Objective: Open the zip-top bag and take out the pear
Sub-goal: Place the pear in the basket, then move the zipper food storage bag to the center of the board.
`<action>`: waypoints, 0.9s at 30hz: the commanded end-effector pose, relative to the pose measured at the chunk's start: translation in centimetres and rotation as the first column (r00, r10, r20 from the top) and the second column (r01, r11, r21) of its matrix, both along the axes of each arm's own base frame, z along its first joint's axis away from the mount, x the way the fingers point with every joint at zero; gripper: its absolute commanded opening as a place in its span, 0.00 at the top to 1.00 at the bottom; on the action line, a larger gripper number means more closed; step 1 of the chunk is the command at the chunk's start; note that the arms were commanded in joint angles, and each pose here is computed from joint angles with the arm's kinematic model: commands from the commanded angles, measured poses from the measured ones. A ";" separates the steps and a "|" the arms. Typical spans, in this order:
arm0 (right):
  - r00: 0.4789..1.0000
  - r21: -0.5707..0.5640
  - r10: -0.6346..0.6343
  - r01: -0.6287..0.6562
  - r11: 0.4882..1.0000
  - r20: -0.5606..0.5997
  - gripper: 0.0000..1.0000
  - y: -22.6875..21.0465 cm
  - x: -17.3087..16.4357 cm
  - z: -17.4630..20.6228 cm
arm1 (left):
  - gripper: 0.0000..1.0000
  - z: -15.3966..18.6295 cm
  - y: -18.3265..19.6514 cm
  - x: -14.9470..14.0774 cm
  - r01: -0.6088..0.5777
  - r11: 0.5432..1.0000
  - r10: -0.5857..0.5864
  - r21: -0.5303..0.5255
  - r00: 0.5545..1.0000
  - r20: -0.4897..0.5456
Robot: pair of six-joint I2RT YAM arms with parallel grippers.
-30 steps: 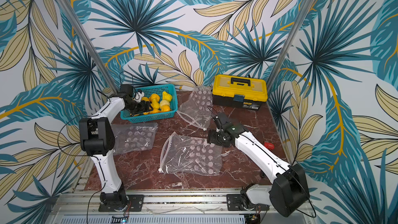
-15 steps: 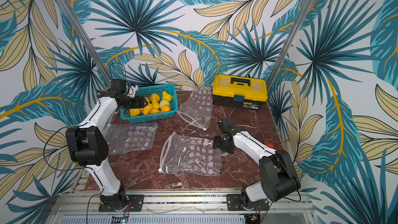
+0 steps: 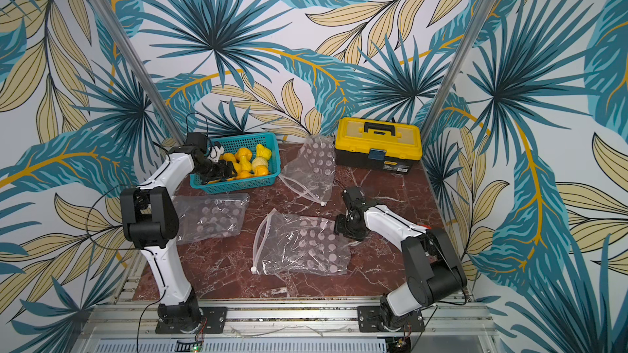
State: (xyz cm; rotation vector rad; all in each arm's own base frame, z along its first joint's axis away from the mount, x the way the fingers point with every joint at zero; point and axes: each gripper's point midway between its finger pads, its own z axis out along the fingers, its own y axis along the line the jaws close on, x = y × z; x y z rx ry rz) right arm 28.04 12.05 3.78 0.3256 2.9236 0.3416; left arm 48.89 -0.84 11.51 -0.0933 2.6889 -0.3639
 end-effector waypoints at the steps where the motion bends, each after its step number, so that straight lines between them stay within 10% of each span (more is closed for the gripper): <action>1: 1.000 -0.001 0.007 -0.007 1.000 -0.025 0.50 -0.2 -0.5 -0.9 | 0.17 1.9 2.7 -0.4 -0.046 0.991 0.042 0.127 0.999 0.034; 17: 0.998 -0.043 0.010 -0.008 0.999 0.055 1.00 -1.8 0.5 2.6 | 0.22 4.3 7.6 -2.0 -0.164 0.925 0.147 0.343 0.986 0.077; 27: 0.987 -0.132 -0.009 0.030 0.991 0.157 1.00 -5.8 3.1 8.1 | 0.22 8.1 4.8 -2.7 -0.186 0.979 0.172 0.085 0.974 0.144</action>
